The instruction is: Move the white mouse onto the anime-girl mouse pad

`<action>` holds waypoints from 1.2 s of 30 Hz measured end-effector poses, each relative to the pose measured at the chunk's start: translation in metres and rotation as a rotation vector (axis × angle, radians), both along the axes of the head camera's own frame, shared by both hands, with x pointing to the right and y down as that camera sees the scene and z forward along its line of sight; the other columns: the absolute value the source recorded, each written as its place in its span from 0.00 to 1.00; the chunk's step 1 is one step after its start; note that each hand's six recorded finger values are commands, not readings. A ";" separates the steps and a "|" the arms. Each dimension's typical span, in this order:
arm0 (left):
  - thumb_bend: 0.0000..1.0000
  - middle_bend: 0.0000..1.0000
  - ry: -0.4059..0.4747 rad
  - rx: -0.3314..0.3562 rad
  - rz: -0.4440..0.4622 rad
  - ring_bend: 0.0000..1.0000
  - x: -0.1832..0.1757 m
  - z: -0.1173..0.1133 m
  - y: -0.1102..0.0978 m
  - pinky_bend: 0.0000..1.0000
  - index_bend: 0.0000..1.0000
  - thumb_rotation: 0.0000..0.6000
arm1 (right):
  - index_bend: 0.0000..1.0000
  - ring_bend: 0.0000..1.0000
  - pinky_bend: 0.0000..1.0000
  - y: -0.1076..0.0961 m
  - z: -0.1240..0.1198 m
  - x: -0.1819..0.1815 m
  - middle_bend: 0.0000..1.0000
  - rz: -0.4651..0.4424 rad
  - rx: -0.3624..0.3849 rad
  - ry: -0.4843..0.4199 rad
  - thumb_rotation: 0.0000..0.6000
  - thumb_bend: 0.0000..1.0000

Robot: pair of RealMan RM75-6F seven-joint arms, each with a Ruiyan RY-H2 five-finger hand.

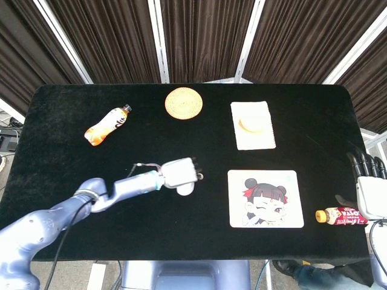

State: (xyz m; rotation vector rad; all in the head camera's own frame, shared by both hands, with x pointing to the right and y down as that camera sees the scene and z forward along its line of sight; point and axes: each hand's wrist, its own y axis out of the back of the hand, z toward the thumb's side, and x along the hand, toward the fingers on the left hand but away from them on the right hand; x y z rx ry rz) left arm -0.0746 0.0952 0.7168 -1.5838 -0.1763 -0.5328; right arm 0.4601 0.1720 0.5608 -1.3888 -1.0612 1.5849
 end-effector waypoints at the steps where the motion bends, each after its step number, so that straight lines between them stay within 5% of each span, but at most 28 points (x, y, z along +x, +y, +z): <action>1: 0.00 0.38 -0.002 0.000 0.005 0.39 0.004 0.000 0.001 0.38 0.61 1.00 | 0.05 0.00 0.00 0.000 0.000 0.001 0.00 0.003 0.000 0.001 1.00 0.00; 7: 0.00 0.27 -0.023 0.011 0.024 0.32 0.015 0.006 0.004 0.35 0.45 1.00 | 0.05 0.00 0.00 0.000 0.001 0.004 0.00 0.011 -0.004 0.005 1.00 0.00; 12: 0.00 0.02 -0.032 0.014 0.026 0.04 0.014 0.009 0.005 0.03 0.10 1.00 | 0.05 0.00 0.00 0.000 0.000 0.005 0.00 0.013 0.001 0.008 1.00 0.00; 14: 0.00 0.00 -0.023 0.009 0.006 0.00 0.013 0.008 0.003 0.00 0.03 1.00 | 0.05 0.00 0.00 -0.001 -0.001 0.005 0.00 0.012 0.005 0.013 1.00 0.00; 26: 0.00 0.00 -0.006 0.088 -0.031 0.00 -0.013 -0.009 -0.020 0.00 0.00 1.00 | 0.05 0.00 0.00 0.001 -0.002 0.000 0.00 -0.003 0.006 0.003 1.00 0.00; 30: 0.00 0.00 0.014 0.139 -0.178 0.00 -0.056 -0.023 -0.051 0.00 0.00 1.00 | 0.05 0.00 0.00 0.004 -0.002 -0.003 0.00 -0.016 0.001 -0.004 1.00 0.00; 36: 0.00 0.00 0.042 0.180 -0.527 0.00 -0.153 -0.054 -0.092 0.00 0.02 1.00 | 0.05 0.00 0.00 0.007 0.001 -0.010 0.00 -0.046 -0.016 -0.004 1.00 0.00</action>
